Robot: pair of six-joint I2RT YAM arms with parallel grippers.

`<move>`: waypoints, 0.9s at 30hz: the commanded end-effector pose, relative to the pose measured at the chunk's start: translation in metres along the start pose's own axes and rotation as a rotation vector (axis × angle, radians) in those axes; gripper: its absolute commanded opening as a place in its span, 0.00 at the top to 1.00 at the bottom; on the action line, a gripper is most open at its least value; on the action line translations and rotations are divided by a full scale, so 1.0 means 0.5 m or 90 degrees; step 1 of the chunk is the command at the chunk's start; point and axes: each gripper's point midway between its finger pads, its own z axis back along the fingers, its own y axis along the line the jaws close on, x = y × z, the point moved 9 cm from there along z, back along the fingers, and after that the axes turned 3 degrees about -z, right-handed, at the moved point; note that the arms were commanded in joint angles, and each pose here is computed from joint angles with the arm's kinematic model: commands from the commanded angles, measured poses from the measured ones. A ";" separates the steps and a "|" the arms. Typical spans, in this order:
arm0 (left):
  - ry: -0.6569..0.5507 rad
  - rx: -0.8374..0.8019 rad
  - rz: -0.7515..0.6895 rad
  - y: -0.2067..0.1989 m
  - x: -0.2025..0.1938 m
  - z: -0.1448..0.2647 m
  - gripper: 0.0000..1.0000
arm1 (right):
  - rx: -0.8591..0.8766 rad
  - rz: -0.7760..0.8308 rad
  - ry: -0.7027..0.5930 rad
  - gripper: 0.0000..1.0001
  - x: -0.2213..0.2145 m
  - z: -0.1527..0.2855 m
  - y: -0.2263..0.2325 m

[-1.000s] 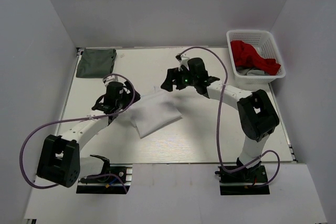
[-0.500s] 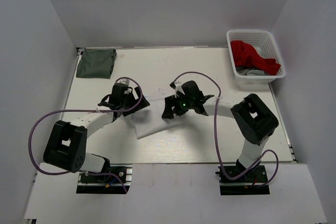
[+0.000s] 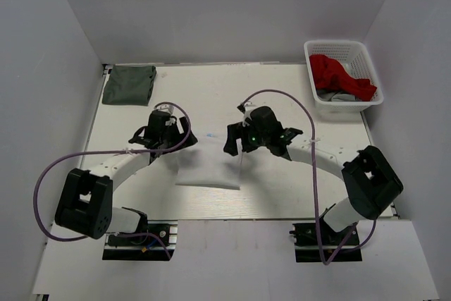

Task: Fold and stack the t-shirts
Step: Fold the long partially folded tshirt into a neat square

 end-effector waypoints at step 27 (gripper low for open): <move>0.016 0.027 -0.040 -0.002 0.049 -0.098 1.00 | 0.027 -0.117 -0.061 1.00 0.135 -0.049 -0.069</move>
